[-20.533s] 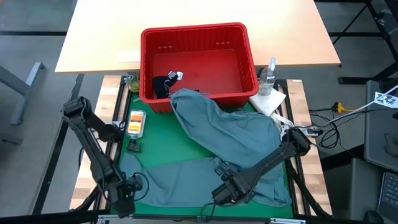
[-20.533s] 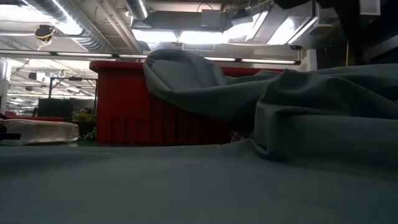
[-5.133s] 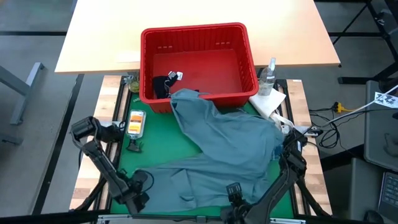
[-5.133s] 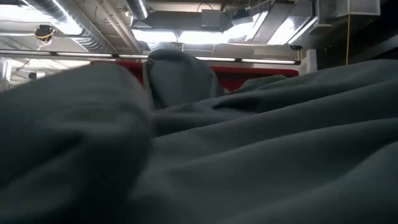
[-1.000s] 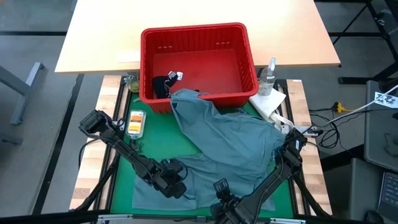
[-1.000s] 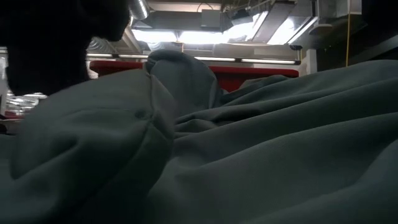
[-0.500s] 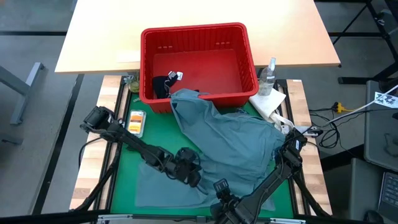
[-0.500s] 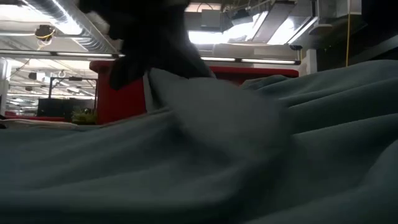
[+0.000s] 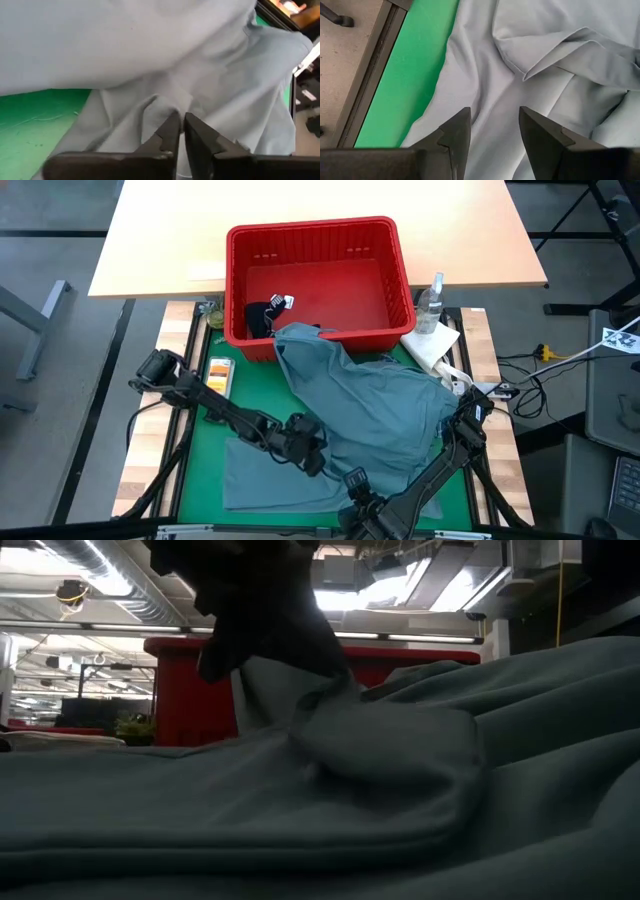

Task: Fold Laundry from Bin
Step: Fold the blue pants on top of the blue shirt

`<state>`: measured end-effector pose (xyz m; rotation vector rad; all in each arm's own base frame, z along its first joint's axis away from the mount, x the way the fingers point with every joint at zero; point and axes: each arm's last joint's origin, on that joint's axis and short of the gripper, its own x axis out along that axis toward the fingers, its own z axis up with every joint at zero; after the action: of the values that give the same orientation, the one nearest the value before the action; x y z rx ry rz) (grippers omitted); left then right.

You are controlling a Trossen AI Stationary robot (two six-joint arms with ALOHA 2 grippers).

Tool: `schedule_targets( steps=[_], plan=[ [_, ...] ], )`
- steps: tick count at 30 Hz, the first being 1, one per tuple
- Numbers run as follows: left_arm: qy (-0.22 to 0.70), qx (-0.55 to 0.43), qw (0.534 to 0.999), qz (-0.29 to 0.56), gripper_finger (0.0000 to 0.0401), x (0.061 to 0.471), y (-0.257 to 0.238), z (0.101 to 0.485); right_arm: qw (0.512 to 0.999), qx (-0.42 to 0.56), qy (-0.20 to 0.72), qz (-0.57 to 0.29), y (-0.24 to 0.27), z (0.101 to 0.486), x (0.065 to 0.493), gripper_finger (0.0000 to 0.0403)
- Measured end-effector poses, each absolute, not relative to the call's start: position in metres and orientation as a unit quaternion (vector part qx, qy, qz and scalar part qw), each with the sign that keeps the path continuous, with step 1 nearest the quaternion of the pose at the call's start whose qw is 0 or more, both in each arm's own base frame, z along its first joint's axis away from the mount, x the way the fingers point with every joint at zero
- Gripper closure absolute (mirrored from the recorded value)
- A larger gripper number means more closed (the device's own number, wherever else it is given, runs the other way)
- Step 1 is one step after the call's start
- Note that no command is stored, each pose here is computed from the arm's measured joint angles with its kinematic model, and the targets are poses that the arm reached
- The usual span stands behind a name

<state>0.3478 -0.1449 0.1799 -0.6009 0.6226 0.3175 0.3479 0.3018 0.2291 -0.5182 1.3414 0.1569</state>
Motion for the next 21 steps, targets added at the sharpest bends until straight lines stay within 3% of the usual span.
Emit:
schedule_targets(
  steps=[8,15,21],
  plan=[
    [0.306,-0.245,0.910,0.137,0.0311,0.347,-0.147,0.180,0.749,-0.238,0.613,0.074,0.303,0.229,0.347,0.0235],
    [0.289,-0.193,0.934,0.085,0.0307,0.351,-0.151,0.186,0.748,-0.249,0.608,0.087,0.316,0.229,0.336,0.0235],
    [0.220,-0.213,0.949,0.073,0.0304,0.364,-0.142,0.199,0.750,-0.253,0.603,0.096,0.323,0.229,0.330,0.0235]
  ],
)
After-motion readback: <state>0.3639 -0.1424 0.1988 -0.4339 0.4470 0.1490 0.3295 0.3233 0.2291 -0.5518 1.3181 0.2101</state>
